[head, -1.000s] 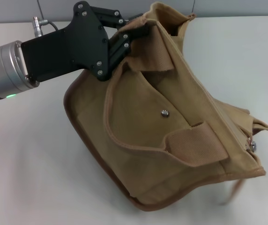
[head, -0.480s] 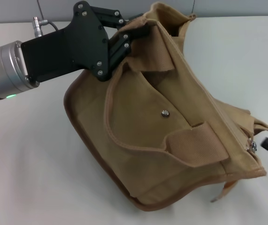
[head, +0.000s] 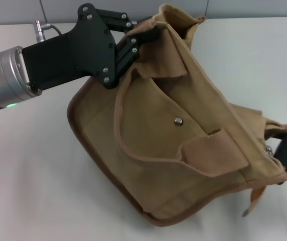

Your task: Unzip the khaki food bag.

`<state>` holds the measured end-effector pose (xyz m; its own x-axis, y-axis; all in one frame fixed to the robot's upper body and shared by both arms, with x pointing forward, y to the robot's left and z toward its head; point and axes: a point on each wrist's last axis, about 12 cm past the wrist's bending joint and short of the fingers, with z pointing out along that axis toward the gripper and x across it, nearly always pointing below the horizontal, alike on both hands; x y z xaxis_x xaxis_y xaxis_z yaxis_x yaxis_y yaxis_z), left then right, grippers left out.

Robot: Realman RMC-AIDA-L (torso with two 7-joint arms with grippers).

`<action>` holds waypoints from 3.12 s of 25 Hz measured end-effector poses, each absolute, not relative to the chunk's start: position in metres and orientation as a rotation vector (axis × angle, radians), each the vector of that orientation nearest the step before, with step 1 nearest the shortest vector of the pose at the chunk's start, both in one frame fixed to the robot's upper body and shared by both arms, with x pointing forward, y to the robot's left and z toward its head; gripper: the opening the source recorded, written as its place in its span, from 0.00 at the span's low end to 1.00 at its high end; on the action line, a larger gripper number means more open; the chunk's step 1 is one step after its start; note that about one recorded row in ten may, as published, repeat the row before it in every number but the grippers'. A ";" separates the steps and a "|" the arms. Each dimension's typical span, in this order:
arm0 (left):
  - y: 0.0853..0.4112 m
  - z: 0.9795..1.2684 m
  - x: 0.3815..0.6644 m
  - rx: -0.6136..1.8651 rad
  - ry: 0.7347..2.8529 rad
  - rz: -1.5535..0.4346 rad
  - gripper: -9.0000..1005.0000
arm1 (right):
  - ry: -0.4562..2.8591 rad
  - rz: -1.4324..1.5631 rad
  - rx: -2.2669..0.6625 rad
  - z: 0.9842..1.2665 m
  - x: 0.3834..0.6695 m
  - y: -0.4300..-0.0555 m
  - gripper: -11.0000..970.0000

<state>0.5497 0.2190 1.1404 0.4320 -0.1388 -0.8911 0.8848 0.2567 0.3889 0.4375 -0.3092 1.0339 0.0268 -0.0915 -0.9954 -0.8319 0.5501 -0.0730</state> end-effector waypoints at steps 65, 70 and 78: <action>0.262 1.092 0.472 0.875 0.934 -0.956 0.80 | 1.140 0.725 -0.419 1.105 0.433 -0.362 0.87; 0.254 1.088 0.465 1.024 0.972 -1.083 0.80 | 1.205 0.822 -0.694 1.092 0.413 -0.346 0.87; 0.236 1.066 0.472 1.248 1.239 -1.222 0.81 | 1.373 0.990 -0.993 1.068 0.419 -0.320 0.87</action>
